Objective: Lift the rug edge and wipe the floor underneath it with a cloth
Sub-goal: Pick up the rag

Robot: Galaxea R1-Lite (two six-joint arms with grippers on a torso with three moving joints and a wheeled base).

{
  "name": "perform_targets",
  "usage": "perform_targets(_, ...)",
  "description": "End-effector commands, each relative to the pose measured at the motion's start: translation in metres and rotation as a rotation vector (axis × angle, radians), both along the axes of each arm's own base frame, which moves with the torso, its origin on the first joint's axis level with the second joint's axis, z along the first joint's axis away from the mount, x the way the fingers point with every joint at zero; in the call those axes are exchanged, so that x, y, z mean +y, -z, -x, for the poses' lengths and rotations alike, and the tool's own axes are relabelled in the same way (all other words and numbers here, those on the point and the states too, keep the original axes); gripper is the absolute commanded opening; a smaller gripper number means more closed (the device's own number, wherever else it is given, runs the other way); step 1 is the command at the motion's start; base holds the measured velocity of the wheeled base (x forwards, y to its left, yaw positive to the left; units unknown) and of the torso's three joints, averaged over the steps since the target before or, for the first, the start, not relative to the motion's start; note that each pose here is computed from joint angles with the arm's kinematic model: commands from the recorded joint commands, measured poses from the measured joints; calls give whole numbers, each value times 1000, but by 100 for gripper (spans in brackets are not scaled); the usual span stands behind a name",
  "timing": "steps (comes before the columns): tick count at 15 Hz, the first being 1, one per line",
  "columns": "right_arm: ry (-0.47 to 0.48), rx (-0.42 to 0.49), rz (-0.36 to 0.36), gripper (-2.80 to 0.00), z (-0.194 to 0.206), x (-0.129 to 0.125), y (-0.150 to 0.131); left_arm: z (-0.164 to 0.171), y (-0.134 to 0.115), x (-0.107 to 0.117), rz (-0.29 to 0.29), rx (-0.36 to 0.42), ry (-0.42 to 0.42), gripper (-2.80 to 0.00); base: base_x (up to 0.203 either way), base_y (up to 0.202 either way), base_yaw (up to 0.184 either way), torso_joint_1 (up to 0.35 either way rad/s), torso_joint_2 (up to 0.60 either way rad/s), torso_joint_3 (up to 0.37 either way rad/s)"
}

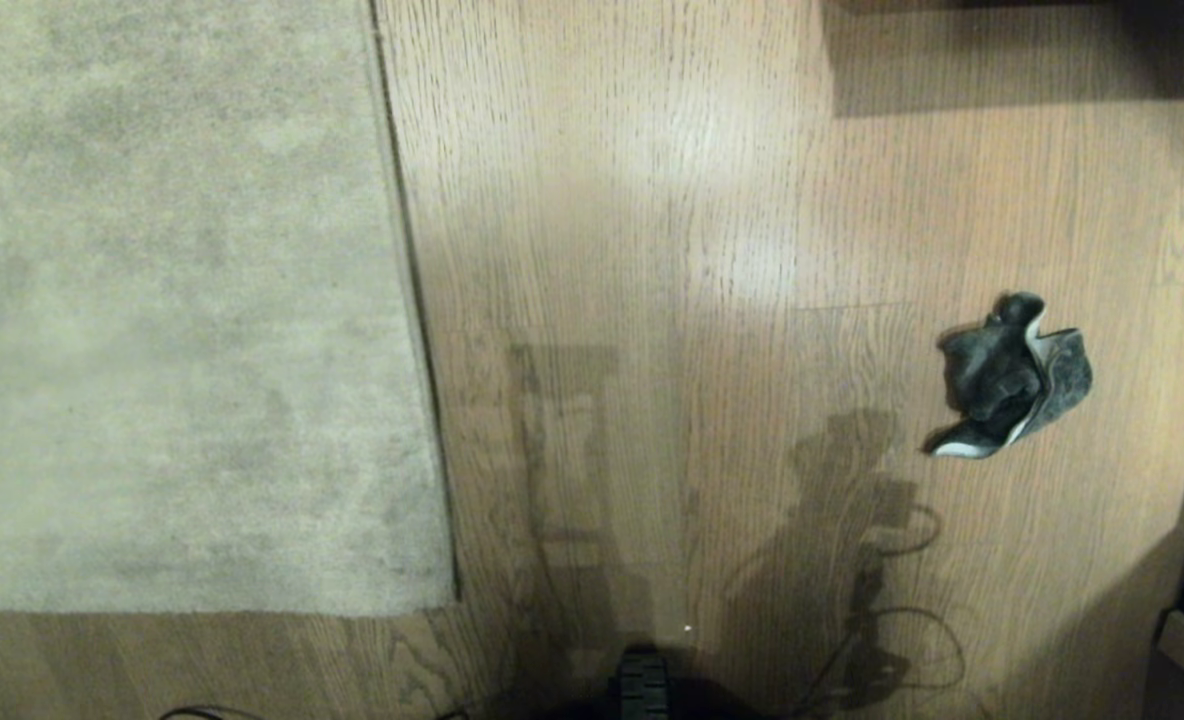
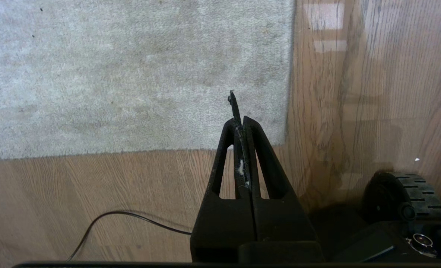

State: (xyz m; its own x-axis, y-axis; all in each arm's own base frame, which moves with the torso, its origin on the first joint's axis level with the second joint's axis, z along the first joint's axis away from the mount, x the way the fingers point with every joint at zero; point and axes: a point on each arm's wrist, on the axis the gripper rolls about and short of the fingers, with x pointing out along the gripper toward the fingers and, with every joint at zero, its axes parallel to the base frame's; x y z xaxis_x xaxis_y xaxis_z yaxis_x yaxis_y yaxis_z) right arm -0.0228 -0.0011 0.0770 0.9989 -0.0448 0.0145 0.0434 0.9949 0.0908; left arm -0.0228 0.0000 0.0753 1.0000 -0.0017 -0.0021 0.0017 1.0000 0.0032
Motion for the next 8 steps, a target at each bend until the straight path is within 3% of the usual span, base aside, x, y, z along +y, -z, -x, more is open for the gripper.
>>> perform_targets(1,0,1,0,-280,0,0,0,0,0,0,0,1,0,-280,0,0,0,0,0,0)
perform_targets(8,0,0,0,-280,0,0,0,0,0,0,0,-1,0,-280,0,0,0,0,0,0)
